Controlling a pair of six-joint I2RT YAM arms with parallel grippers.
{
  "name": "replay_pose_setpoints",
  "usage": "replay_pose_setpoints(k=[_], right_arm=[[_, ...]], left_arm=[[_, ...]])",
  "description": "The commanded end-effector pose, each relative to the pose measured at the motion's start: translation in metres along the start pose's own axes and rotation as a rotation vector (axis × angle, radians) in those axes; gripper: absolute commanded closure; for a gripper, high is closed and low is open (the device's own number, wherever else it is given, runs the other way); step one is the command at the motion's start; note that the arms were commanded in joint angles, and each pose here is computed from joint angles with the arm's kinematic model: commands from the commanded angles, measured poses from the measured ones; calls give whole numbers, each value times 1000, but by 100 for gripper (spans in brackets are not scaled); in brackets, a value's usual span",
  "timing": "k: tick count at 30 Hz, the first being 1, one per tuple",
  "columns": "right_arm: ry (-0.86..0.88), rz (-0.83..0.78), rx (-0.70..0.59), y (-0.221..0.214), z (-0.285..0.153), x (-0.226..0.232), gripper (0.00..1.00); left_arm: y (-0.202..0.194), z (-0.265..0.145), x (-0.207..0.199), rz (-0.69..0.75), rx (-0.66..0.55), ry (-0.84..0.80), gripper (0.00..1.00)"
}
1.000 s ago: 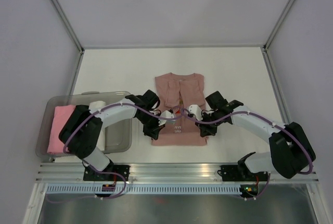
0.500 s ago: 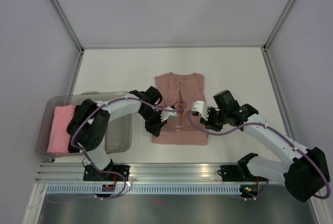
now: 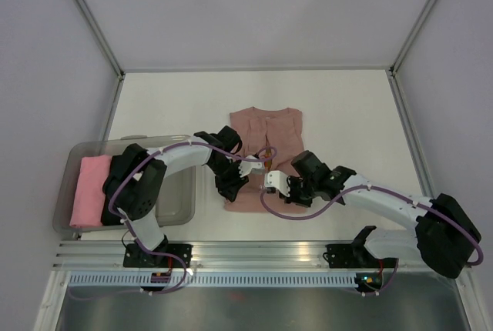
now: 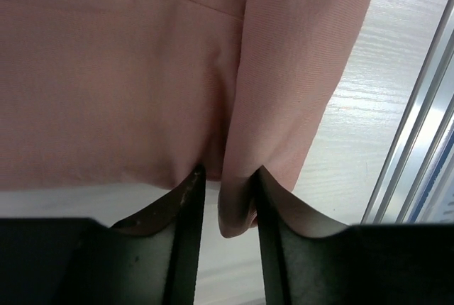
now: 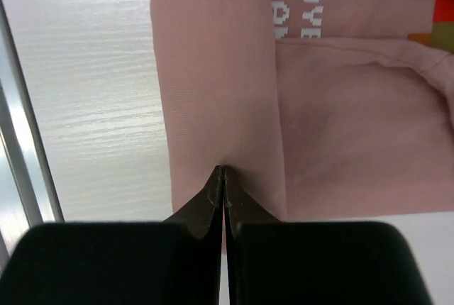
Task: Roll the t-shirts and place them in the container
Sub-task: Roll the tshirt
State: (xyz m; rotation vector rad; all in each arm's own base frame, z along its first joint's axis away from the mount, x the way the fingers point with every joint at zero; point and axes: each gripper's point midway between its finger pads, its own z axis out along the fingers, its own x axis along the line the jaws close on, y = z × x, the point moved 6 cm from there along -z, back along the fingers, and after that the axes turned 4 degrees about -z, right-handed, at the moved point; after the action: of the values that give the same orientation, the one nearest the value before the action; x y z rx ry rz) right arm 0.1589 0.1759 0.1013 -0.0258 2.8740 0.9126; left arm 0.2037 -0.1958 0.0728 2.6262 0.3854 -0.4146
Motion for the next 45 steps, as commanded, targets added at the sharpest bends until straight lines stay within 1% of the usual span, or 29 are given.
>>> replay_pose_setpoints(k=[1, 6, 8, 11, 13, 14, 15, 16, 17, 19, 20, 21, 23, 24, 25, 27, 29, 31, 35, 41, 45], right_arm=[[-76, 9, -8, 0, 7, -12, 100], [-48, 84, 27, -13, 18, -8, 100], [-50, 113, 9, -12, 18, -9, 100], [-49, 139, -11, -13, 17, -14, 100], [-49, 158, -18, -14, 16, -19, 100], [-43, 180, -14, -17, 16, -22, 100], [-41, 185, -13, -17, 15, -24, 100], [-31, 196, 3, -21, 17, -24, 100], [-32, 199, 7, -21, 17, -25, 100], [-34, 203, 6, -20, 17, -27, 100], [-30, 212, 9, -21, 18, -27, 100], [-33, 212, 6, -20, 18, -28, 100], [-29, 231, 14, -20, 19, -29, 100], [-31, 233, 12, -18, 19, -31, 100], [-27, 238, 14, -18, 19, -30, 100], [-32, 239, 14, -19, 18, -31, 100], [-39, 235, 12, -18, 18, -31, 100], [-41, 237, 13, -19, 17, -31, 100], [-42, 237, 10, -18, 16, -32, 100], [-59, 233, 15, -18, 14, -34, 100], [-55, 234, 13, -16, 13, -35, 100]], left_arm=[[10, -9, 7, -3, -19, 56, 59], [20, -25, 10, -11, -42, 137, 53], [26, -38, 14, 26, -74, 220, 50], [23, -47, 19, 86, -71, 309, 48], [21, -50, 21, 130, -68, 339, 48], [24, -59, 18, 159, -94, 370, 48], [21, -59, 17, 192, -94, 378, 48], [25, -64, 17, 228, -126, 404, 48], [28, -73, 13, 273, -161, 436, 48], [26, -72, 4, 328, -183, 448, 46], [30, -73, 1, 365, -209, 476, 44], [29, -67, -14, 425, -217, 477, 40], [26, -57, -27, 486, -194, 504, 39], [18, -47, -36, 507, -179, 488, 38], [18, -37, -51, 546, -176, 455, 38], [11, -23, -64, 514, -172, 410, 35], [5, -13, -62, 473, -134, 424, 34], [2, -6, -54, 467, -103, 471, 34], [-2, 2, -46, 480, -79, 503, 33], [-13, 21, -45, 446, -41, 441, 33], [-10, 24, -48, 444, -63, 408, 33]])
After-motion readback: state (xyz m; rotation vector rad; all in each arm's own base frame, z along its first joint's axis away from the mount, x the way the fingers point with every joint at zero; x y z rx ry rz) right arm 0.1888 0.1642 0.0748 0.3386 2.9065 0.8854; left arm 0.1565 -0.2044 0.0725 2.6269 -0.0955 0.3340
